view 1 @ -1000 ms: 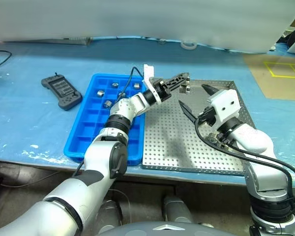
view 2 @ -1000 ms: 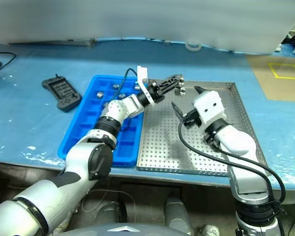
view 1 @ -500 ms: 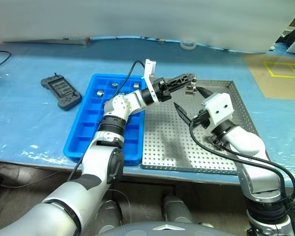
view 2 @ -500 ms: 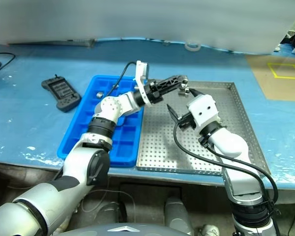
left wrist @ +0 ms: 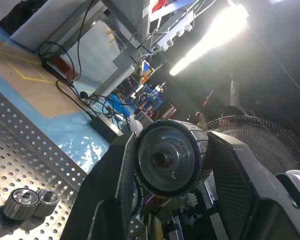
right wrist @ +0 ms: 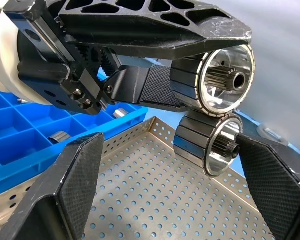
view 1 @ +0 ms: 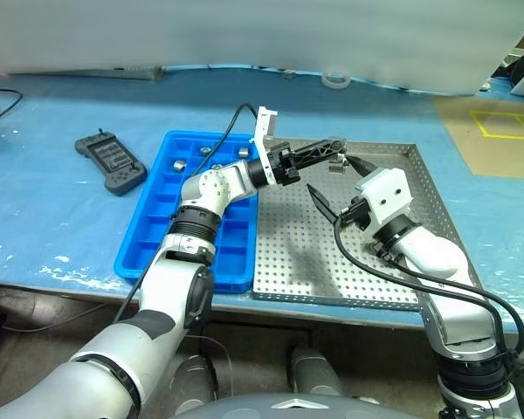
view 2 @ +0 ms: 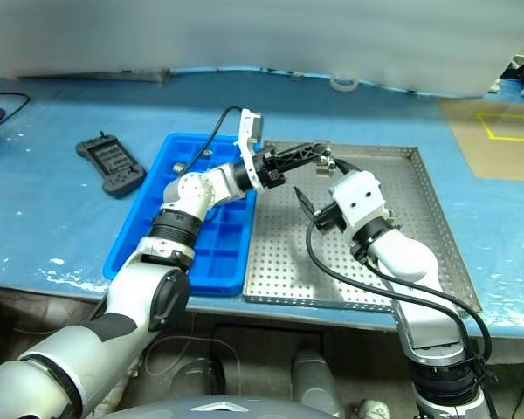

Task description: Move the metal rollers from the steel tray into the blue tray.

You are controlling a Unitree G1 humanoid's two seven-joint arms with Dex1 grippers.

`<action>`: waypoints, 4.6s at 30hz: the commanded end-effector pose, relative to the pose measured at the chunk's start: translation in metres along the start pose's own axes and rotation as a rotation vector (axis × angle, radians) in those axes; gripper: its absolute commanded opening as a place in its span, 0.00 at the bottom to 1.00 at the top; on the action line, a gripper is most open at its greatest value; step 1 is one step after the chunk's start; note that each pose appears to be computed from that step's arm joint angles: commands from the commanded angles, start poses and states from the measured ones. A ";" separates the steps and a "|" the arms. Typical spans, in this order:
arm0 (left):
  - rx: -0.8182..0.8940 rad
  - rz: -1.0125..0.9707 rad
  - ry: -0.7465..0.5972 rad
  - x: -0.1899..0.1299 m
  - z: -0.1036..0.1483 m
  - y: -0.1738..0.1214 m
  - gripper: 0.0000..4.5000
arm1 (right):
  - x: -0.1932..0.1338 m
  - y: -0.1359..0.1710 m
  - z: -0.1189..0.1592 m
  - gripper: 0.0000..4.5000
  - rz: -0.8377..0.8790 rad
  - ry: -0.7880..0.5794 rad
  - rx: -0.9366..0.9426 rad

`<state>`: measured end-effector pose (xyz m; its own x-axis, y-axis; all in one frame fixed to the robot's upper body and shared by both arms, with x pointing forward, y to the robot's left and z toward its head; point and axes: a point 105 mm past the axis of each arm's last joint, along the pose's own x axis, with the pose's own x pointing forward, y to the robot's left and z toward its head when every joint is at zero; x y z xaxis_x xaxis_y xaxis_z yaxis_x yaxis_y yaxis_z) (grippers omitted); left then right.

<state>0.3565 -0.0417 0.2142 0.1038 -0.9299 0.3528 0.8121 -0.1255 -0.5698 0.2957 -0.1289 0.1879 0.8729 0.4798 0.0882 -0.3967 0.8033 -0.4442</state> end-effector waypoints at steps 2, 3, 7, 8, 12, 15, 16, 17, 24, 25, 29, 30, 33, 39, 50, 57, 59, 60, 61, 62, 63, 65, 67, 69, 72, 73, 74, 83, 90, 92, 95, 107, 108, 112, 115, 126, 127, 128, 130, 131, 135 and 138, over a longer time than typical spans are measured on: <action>0.014 -0.119 0.051 0.012 -0.010 -0.017 0.45 | 0.000 -0.012 0.002 0.99 -0.065 -0.011 -0.050; 0.017 -0.119 0.053 0.012 -0.011 -0.017 0.45 | 0.000 -0.011 0.002 0.91 -0.063 -0.014 -0.058; 0.026 -0.117 0.046 0.013 -0.010 -0.016 0.45 | 0.001 -0.011 0.003 0.65 -0.066 -0.025 -0.065; 0.026 -0.116 0.045 0.013 -0.010 -0.016 0.45 | 0.001 -0.013 0.003 0.58 -0.081 -0.024 -0.073; 0.029 -0.111 0.041 0.013 -0.010 -0.014 0.45 | 0.002 -0.016 0.002 0.28 -0.091 -0.027 -0.069; 0.032 -0.105 0.037 0.012 -0.009 -0.013 0.45 | 0.000 -0.015 0.001 0.27 -0.083 -0.025 -0.071; 0.033 -0.101 0.036 0.011 -0.009 -0.012 0.45 | 0.000 -0.015 0.001 0.27 -0.082 -0.025 -0.071; 0.036 -0.097 0.037 0.011 -0.009 -0.011 0.45 | 0.001 -0.015 0.001 0.27 -0.082 -0.027 -0.069; 0.084 -0.058 0.012 0.006 0.003 -0.006 0.45 | 0.003 -0.012 -0.001 0.27 -0.075 -0.020 -0.069; 0.093 -0.047 0.005 0.006 0.005 -0.004 0.45 | 0.003 -0.012 -0.001 0.27 -0.074 -0.017 -0.071; 0.188 0.056 -0.043 -0.006 0.030 0.008 0.45 | -0.001 -0.010 -0.016 0.27 -0.070 0.044 -0.114; 0.203 0.072 -0.061 -0.011 0.039 0.009 0.45 | -0.005 -0.009 -0.022 0.27 -0.065 0.069 -0.125; 0.252 0.129 -0.114 -0.030 0.065 0.012 0.45 | -0.018 -0.004 -0.042 0.27 -0.047 0.148 -0.164; 0.373 0.257 -0.149 -0.058 0.090 0.022 0.45 | -0.031 0.001 -0.056 0.27 -0.033 0.201 -0.180; 0.642 0.128 0.186 -0.103 0.047 -0.014 0.45 | -0.016 0.013 -0.048 0.27 0.062 0.160 -0.158; 0.843 0.286 0.353 -0.144 0.027 -0.026 0.45 | -0.009 0.019 -0.050 0.27 0.140 0.152 -0.125; 0.874 0.382 0.361 -0.157 0.030 -0.020 0.45 | -0.005 0.020 -0.051 0.27 0.157 0.145 -0.117; 0.883 0.416 0.363 -0.161 0.031 -0.018 0.45 | -0.004 0.021 -0.051 0.27 0.162 0.144 -0.115; 0.898 0.470 0.362 -0.166 0.035 -0.013 0.45 | -0.004 0.022 -0.055 0.27 0.170 0.151 -0.108; 0.909 0.505 0.361 -0.170 0.037 -0.010 0.45 | -0.004 0.022 -0.057 0.27 0.175 0.156 -0.103; 0.937 0.555 0.370 -0.176 0.039 -0.005 0.45 | -0.004 0.024 -0.062 0.27 0.183 0.166 -0.101; 1.052 0.664 0.442 -0.193 0.042 0.005 0.45 | -0.001 0.021 -0.068 0.27 0.166 0.163 -0.129; 1.087 0.703 0.452 -0.204 0.045 0.005 0.45 | 0.003 0.015 -0.067 0.27 0.132 0.142 -0.164; 1.084 0.704 0.422 -0.209 0.050 -0.001 0.45 | 0.005 0.013 -0.063 0.27 0.122 0.120 -0.156; 1.068 0.772 0.398 -0.221 0.054 0.002 0.45 | 0.005 0.015 -0.063 0.27 0.135 0.114 -0.151; 1.067 0.805 0.410 -0.227 0.054 0.006 0.45 | 0.005 0.016 -0.064 0.27 0.142 0.116 -0.155; 1.055 0.838 0.415 -0.231 0.053 0.011 0.45 | 0.004 0.016 -0.065 0.27 0.145 0.119 -0.156; 1.009 0.993 0.513 -0.262 0.033 0.033 0.45 | 0.003 0.018 -0.065 0.27 0.134 0.105 -0.167; 1.034 0.974 0.605 -0.256 0.017 0.048 0.45 | 0.006 0.018 -0.062 0.27 0.138 0.098 -0.173; 1.039 0.939 0.636 -0.255 0.010 0.048 0.51 | 0.007 0.018 -0.061 0.27 0.138 0.094 -0.174; 1.030 0.969 0.620 -0.259 0.014 0.049 0.70 | 0.007 0.018 -0.059 0.27 0.133 0.088 -0.172; 1.020 0.786 0.255 -0.203 0.063 0.011 0.83 | 0.015 0.013 -0.046 0.27 0.145 0.051 -0.170; 0.990 0.736 0.216 -0.193 0.063 0.006 0.83 | 0.017 0.013 -0.044 0.27 0.149 0.043 -0.176; 0.853 0.587 0.129 -0.158 0.057 -0.001 0.83 | 0.024 0.011 -0.034 0.27 0.172 0.008 -0.207; 0.734 0.531 0.070 -0.135 0.054 0.006 0.83 | 0.030 0.009 -0.023 0.27 0.183 -0.030 -0.242; 0.493 0.237 0.051 -0.042 0.018 0.017 0.83 | 0.038 0.005 -0.001 0.27 0.208 -0.084 -0.255; 0.470 0.211 0.042 -0.037 0.016 0.015 0.83 | 0.037 0.003 0.001 0.27 0.199 -0.087 -0.249; 0.447 0.187 0.040 -0.033 0.013 0.014 0.83 | 0.037 0.002 0.003 0.27 0.189 -0.090 -0.244; 0.425 0.155 0.044 -0.029 0.008 0.012 0.83 | 0.036 0.000 0.005 0.27 0.179 -0.091 -0.240; 0.420 0.149 0.052 -0.028 0.006 0.012 0.83 | 0.035 -0.001 0.005 0.27 0.177 -0.090 -0.242; 0.376 0.124 0.064 -0.021 0.001 0.013 0.83 | 0.035 0.004 0.005 0.27 0.169 -0.088 -0.242; 0.355 0.116 0.062 -0.017 0.001 0.014 0.83 | 0.035 0.005 0.006 0.27 0.159 -0.091 -0.245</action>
<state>0.3671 -0.0252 0.1878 0.2033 -0.9547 0.2173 0.9363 0.1246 -0.3285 0.3279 -0.1076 0.1789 0.7767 0.6296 0.0183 -0.4769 0.6067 -0.6360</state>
